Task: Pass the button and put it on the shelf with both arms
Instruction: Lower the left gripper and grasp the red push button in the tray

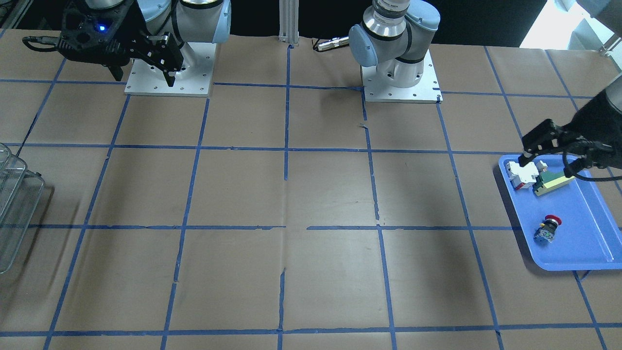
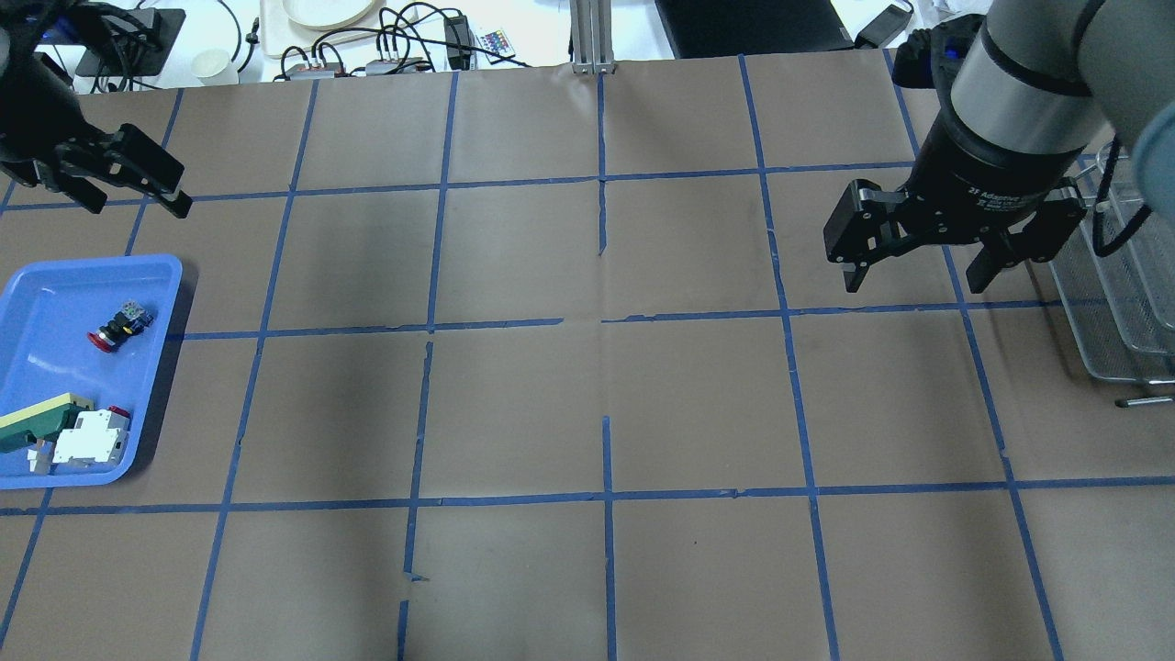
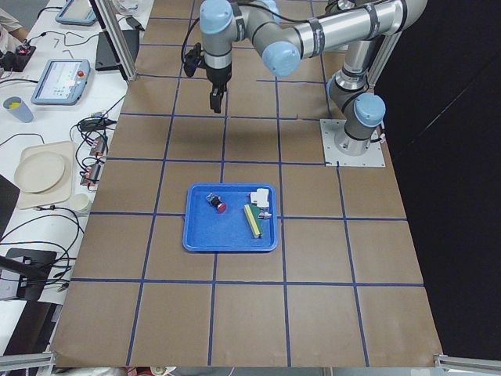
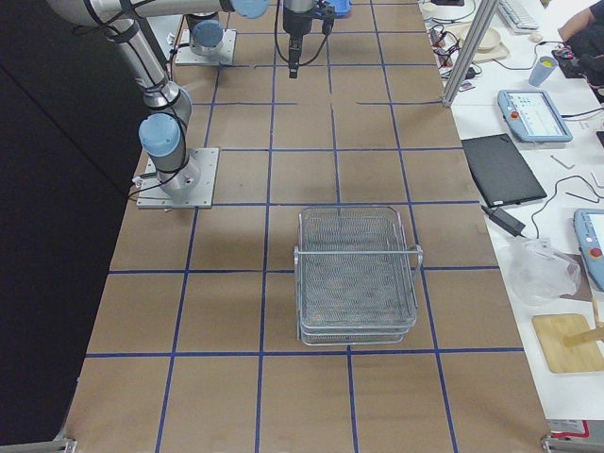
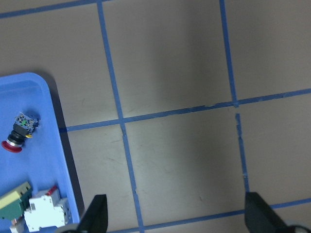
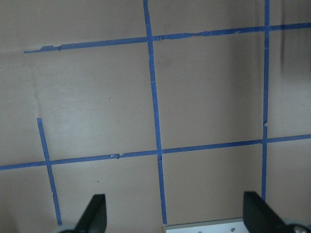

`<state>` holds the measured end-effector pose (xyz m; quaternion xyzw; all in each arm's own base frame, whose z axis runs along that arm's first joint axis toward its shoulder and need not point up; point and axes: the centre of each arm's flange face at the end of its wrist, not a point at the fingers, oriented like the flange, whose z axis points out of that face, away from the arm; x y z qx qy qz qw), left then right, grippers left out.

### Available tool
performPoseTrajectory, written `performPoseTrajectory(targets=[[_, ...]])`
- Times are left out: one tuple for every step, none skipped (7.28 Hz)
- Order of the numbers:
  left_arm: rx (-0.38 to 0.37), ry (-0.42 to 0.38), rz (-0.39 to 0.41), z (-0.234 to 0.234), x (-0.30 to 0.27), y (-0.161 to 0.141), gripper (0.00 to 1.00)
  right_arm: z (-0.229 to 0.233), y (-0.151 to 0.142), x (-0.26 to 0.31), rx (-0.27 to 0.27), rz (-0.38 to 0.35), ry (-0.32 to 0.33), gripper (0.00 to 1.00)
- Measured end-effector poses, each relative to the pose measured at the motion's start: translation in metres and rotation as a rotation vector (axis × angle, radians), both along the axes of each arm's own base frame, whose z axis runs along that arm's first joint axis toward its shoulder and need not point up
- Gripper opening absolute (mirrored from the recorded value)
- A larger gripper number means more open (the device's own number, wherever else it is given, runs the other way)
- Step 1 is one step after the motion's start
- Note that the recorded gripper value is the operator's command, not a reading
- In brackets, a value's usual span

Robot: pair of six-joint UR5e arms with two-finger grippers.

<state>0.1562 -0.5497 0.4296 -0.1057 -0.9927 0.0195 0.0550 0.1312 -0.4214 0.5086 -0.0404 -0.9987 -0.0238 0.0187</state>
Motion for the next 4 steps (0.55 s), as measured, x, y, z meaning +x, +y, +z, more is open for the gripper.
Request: performPoseTrajectory(targets=[[-0.011, 0.014, -0.061, -0.043, 0.065, -0.008, 0.99, 0.002, -0.001, 0.0, -0.016, 0.001, 0.0, 1.0], [-0.05, -0.005, -0.136, -0.08, 0.121, -0.015, 0.98, 0.003, -0.001, 0.0, -0.023, 0.002, -0.001, 1.0], [-0.111, -0.036, -0.233, -0.114, 0.161, -0.022, 0.98, 0.005, -0.001, 0.0, -0.026, 0.004, -0.004, 1.0], [-0.16, -0.032, -0.291, -0.141, 0.182, -0.02, 0.98, 0.003, -0.001, 0.001, -0.021, 0.004, -0.008, 1.0]])
